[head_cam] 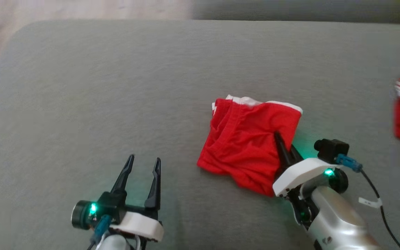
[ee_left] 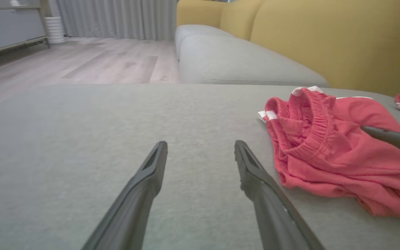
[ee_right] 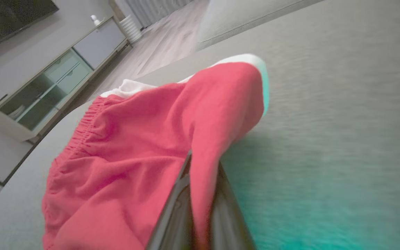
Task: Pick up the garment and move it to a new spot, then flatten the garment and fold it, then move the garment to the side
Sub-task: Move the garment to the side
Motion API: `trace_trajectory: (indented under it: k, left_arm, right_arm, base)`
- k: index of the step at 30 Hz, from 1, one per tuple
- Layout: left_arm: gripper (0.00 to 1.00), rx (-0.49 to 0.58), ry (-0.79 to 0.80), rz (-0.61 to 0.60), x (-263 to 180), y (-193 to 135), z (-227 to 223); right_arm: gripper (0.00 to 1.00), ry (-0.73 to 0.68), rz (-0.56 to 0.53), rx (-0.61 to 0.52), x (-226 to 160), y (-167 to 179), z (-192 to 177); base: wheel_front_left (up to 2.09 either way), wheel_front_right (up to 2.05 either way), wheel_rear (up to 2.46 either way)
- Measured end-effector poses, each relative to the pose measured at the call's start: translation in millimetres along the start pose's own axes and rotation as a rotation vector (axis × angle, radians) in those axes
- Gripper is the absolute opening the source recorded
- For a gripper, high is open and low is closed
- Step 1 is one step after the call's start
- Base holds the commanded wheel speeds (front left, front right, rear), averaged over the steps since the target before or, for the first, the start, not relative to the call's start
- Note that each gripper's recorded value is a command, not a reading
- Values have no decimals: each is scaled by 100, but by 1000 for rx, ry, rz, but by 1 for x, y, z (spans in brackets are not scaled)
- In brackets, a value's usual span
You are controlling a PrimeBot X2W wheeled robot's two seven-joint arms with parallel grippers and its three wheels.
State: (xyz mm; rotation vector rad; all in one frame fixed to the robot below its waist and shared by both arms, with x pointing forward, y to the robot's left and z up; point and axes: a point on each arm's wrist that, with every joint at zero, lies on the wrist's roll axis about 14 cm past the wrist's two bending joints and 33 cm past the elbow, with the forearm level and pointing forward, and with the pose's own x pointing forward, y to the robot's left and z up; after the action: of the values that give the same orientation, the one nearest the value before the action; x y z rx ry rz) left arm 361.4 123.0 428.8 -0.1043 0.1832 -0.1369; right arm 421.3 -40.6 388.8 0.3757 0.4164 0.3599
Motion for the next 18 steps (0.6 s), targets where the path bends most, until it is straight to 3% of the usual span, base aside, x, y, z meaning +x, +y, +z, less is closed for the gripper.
trace_trajectory:
  k: [12,18]
  left_arm:
    - [100,21,-17,-454,53,-143,8]
    - [100,7,41,-572,53,-178,-12]
  right_arm:
    - [0,-136,-293,40,-89,-93,25]
    - [0,-82,-387,-33,-109,-124,14]
  base:
    - [0,0,0]
    - [0,0,0]
